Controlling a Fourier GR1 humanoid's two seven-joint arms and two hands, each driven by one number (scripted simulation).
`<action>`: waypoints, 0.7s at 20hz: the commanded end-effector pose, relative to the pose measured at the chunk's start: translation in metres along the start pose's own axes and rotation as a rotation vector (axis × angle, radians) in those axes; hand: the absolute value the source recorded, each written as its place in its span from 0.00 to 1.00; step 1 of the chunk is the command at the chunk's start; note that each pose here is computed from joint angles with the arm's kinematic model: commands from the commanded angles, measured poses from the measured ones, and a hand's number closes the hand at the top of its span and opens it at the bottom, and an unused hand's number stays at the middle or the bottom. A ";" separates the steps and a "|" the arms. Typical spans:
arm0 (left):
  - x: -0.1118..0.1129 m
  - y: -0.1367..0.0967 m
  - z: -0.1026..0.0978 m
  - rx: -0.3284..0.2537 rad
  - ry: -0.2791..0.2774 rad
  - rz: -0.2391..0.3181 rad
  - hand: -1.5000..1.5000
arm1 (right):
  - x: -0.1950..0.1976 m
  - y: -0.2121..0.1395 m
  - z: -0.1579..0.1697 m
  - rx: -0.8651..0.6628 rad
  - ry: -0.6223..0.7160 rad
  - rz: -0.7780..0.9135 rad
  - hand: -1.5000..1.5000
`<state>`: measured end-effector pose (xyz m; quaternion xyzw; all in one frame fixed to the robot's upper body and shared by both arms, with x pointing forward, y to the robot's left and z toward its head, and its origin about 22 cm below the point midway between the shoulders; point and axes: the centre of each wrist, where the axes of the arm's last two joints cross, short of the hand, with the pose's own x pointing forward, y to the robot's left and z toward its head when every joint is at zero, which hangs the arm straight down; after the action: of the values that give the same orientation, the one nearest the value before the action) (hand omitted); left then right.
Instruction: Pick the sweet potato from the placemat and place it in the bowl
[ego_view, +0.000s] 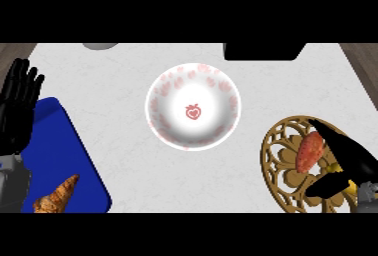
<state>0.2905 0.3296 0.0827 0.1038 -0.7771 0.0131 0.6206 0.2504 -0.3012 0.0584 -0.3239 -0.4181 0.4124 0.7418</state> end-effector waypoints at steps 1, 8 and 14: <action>-0.013 0.016 -0.003 -0.005 0.010 0.022 0.50 | 0.002 0.007 -0.013 0.026 0.014 0.011 0.00; 0.009 -0.003 0.002 0.015 0.000 -0.017 0.50 | -0.017 0.017 -0.024 0.047 0.057 0.008 0.00; 0.012 0.015 -0.001 0.008 0.002 -0.005 0.50 | -0.016 0.025 -0.030 0.052 0.093 0.007 0.00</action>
<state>0.2885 0.3340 0.0877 0.1066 -0.7769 0.0141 0.6204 0.2664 -0.3098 0.0228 -0.3239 -0.3790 0.4092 0.7642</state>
